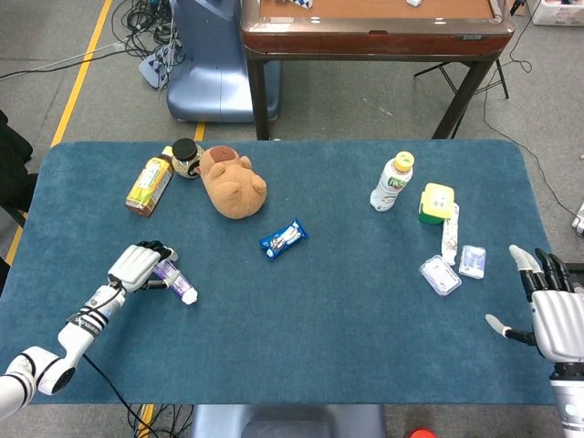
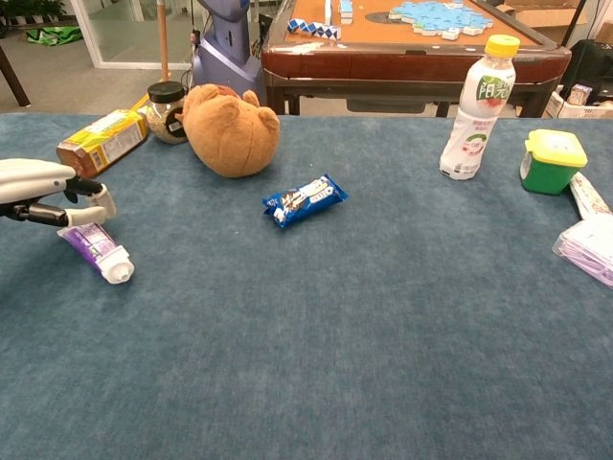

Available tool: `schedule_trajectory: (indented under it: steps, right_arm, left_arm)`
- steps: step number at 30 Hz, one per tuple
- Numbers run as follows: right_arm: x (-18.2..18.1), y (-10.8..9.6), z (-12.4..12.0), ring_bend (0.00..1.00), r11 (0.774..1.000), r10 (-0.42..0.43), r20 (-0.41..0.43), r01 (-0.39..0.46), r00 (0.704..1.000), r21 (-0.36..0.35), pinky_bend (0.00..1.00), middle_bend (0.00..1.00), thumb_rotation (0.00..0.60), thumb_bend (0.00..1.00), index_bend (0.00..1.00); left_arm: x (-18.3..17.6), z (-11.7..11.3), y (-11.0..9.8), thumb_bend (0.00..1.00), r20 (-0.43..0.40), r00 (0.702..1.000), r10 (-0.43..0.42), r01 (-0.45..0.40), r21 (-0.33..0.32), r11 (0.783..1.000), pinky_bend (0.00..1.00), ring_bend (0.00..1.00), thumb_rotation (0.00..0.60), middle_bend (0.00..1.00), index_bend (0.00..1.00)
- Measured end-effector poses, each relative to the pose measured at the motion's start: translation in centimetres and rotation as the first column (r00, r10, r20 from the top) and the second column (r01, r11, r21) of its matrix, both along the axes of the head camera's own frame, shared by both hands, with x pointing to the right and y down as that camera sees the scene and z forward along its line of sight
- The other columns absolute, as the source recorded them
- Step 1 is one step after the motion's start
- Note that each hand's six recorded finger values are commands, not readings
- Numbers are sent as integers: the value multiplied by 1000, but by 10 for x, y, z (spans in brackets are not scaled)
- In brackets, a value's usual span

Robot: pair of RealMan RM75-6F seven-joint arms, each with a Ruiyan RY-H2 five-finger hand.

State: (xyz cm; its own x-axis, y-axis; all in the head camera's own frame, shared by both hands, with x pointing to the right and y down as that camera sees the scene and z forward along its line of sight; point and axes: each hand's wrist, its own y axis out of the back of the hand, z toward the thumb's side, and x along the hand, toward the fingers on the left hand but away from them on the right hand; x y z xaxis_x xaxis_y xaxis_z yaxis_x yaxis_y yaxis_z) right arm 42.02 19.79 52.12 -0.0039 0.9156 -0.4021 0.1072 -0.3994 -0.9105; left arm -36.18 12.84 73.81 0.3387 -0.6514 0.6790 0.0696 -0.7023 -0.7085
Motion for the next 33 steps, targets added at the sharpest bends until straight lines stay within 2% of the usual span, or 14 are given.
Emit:
schedule_trajectory:
  steps: [11,17,20,22,24,26,27,29,33]
  right_arm:
    - [1,1,4,15,1000,2,1,-2,1000,-10,0,128,600,113,11]
    - [-1,1,6,15,1000,-3,5,3,1000,-14,0,128,600,113,12]
    - [-1,1,7,15,1000,-2,5,2,1000,-17,0,128,600,114,11]
    - [0,1,7,15,1000,0,5,0,1000,-18,0,128,600,113,11]
    - [0,2,7,15,1000,2,5,-2,1000,-18,0,128,600,113,12]
    - [1,2,7,15,1000,4,4,-4,1000,-17,0,128,600,113,12]
    - [1,2,7,15,1000,4,4,-4,1000,-17,0,128,600,113,12]
    - [1,3,7,15,1000,6,5,-6,1000,-16,0,128,600,114,12]
    - [2,4,7,15,1000,9,8,-8,1000,-16,0,128,600,114,12]
  left_arm:
    - [-1,1,12,328,-3,1000,-6,6,-44,999,200,177,70,357,321]
    - [0,-6,27,326,-13,1000,-4,3,-77,997,200,178,69,362,325]
    - [0,-12,31,326,-21,1000,-11,10,-68,998,200,178,73,355,317]
    - [-1,-17,32,326,-29,999,-25,24,-43,999,200,178,150,346,303]
    - [-2,-23,32,326,-42,998,-42,41,-18,999,200,177,280,344,290]
    - [-4,-29,33,325,-58,996,-62,63,14,998,200,177,463,340,277]
    - [-4,-32,33,325,-65,995,-69,71,28,997,200,177,508,339,275]
    - [-5,-38,36,325,-76,993,-86,91,58,994,200,177,539,338,271]
    - [-4,-42,43,324,-76,992,-97,104,94,990,200,176,545,338,270]
